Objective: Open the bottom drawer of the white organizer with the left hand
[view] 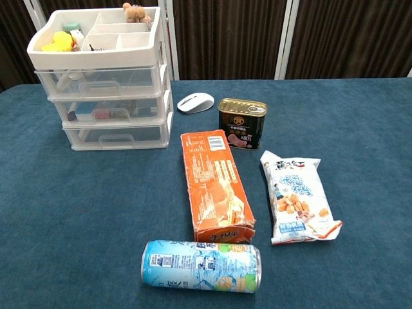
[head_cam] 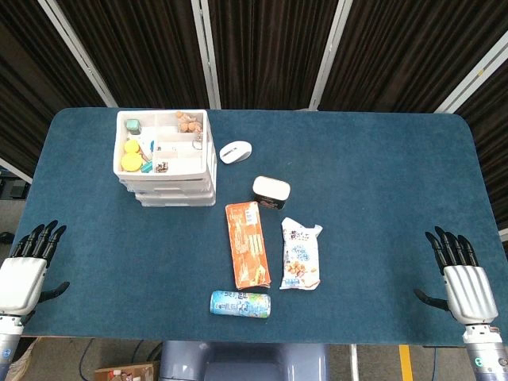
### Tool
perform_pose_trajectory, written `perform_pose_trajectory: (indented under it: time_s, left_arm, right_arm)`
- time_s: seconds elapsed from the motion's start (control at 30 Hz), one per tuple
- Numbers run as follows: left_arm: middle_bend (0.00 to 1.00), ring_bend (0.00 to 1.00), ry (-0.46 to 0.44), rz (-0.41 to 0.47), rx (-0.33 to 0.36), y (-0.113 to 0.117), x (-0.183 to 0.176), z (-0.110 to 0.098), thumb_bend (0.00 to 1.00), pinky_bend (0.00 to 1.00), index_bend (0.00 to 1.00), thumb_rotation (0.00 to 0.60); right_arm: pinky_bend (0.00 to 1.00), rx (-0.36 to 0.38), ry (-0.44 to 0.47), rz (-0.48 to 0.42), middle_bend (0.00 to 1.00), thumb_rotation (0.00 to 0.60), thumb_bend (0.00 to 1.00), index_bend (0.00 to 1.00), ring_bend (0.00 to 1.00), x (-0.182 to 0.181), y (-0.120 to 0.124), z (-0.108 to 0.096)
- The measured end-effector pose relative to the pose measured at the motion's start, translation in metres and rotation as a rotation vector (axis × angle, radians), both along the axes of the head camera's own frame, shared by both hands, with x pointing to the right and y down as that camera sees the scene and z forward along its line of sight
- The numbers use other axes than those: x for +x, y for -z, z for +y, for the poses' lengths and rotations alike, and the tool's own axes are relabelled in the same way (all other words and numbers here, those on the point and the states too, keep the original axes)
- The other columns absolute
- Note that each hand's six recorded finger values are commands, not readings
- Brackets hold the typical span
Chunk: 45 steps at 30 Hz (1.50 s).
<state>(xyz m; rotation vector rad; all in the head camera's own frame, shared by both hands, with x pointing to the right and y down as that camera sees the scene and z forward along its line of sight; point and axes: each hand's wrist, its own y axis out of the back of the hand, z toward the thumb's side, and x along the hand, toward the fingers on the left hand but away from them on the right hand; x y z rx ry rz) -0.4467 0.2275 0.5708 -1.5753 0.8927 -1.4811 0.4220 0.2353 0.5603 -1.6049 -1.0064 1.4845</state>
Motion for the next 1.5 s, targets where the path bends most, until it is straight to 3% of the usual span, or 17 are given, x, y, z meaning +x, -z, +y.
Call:
perform_pose_trajectory:
  time_s: [0.4,0.47,0.53,0.6,0.63,0.73,0.9,1.13,1.3,1.5]
  left_arm:
    - [0.03,0.01,0.004,0.008,-0.005,0.0,0.001,0.0,0.09,0.17,0.0,0.6]
    - [0.17,0.13,0.008,0.011,-0.009,-0.002,0.001,0.0,0.15,0.3,0.01,0.6]
    - [0.51,0.5,0.015,0.017,-0.01,-0.002,0.002,-0.001,0.32,0.61,0.04,0.6]
    - [0.74,0.73,0.028,0.04,-0.001,-0.003,0.005,-0.005,0.44,0.78,0.08,0.6]
    - [0.8,0.79,0.036,0.055,0.001,-0.004,0.006,-0.006,0.49,0.81,0.09,0.6]
    - [0.89,0.87,0.086,0.109,-0.018,-0.01,0.009,-0.011,0.56,0.87,0.1,0.6]
    - [0.98,0.97,0.211,0.189,-0.107,-0.03,0.015,-0.021,0.57,0.93,0.11,0.6]
    - [1.0,1.0,0.471,0.376,-0.266,-0.064,0.034,-0.037,0.57,0.95,0.11,0.6]
    - [1.0,1.0,0.626,0.521,-0.385,-0.089,0.069,-0.05,0.57,0.95,0.11,0.6]
    - [1.0,1.0,0.709,0.655,-0.485,-0.114,0.126,-0.063,0.57,0.95,0.11,0.6]
  right_arm:
    - [0.04,0.003,-0.002,-0.001,0.0,0.6,0.09,0.0,0.0,0.0,0.001,0.0]
    - [0.04,0.002,-0.005,-0.002,0.0,0.6,0.09,0.0,0.0,0.0,0.0,0.0]
    - [0.04,0.0,-0.005,-0.003,0.0,0.6,0.09,0.0,0.0,0.0,0.0,0.0]
    - [0.04,-0.002,-0.003,-0.003,0.0,0.6,0.09,0.0,0.0,0.0,0.0,0.0]
    - [0.04,-0.003,-0.004,-0.002,0.0,0.6,0.09,0.0,0.0,0.0,-0.001,0.0]
    - [0.04,-0.007,-0.012,-0.01,0.0,0.6,0.09,0.0,0.0,0.001,0.0,0.0]
    - [0.04,-0.005,-0.008,-0.019,0.0,0.6,0.09,0.0,0.0,0.0,0.002,0.0]
    - [0.04,-0.021,-0.016,-0.018,0.0,0.6,0.09,0.0,0.0,0.0,0.0,0.001]
    - [0.04,-0.03,-0.02,-0.026,0.0,0.6,0.09,0.0,0.0,0.001,-0.001,0.0]
    - [0.04,-0.037,-0.02,-0.036,0.0,0.6,0.09,0.0,0.0,0.0,-0.002,0.0]
